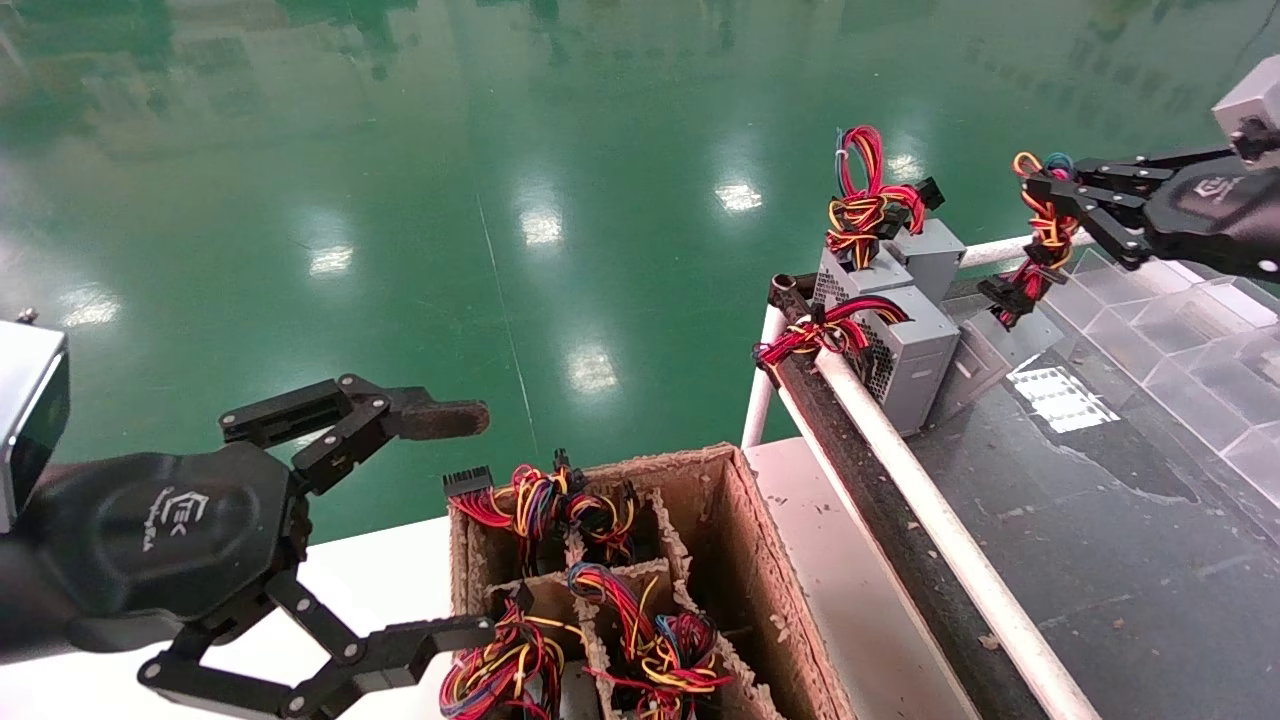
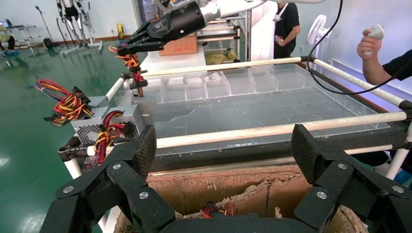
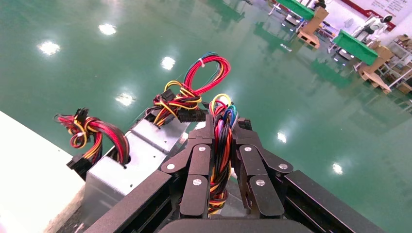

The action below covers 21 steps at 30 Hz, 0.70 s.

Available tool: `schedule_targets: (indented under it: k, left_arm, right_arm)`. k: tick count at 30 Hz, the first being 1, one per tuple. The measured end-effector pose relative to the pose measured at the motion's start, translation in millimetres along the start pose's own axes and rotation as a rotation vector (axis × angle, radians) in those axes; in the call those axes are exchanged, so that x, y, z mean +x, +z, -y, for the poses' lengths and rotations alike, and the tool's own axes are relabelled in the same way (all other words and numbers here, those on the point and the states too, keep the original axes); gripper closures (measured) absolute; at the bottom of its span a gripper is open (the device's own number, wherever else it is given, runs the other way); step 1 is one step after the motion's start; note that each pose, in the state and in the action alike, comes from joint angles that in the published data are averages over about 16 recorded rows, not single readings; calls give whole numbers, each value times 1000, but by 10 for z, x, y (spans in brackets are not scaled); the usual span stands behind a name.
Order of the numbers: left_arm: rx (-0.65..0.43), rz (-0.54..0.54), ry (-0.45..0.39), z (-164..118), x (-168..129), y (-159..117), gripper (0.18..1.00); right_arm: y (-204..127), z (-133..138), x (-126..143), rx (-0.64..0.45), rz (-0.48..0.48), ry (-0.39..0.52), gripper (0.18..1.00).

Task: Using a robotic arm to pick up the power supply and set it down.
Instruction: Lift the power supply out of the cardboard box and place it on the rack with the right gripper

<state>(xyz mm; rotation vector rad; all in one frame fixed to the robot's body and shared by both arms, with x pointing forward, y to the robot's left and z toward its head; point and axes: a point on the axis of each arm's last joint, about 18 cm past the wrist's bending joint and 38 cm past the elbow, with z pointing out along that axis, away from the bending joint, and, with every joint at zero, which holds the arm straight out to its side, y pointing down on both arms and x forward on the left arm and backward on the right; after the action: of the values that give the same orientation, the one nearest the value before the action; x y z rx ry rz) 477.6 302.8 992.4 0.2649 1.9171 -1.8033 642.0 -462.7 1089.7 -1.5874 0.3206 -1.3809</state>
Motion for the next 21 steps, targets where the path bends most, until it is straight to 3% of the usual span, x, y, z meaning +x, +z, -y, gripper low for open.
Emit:
schedule_targets:
  k: [10, 21]
  left_arm:
    - [0, 0, 0, 0, 0, 0, 184]
    - [0, 0, 0, 0, 0, 0, 184]
  right_arm:
    - [-27, 33, 16, 1, 5, -14, 935]
    - [178, 110, -51, 0, 20, -37, 935]
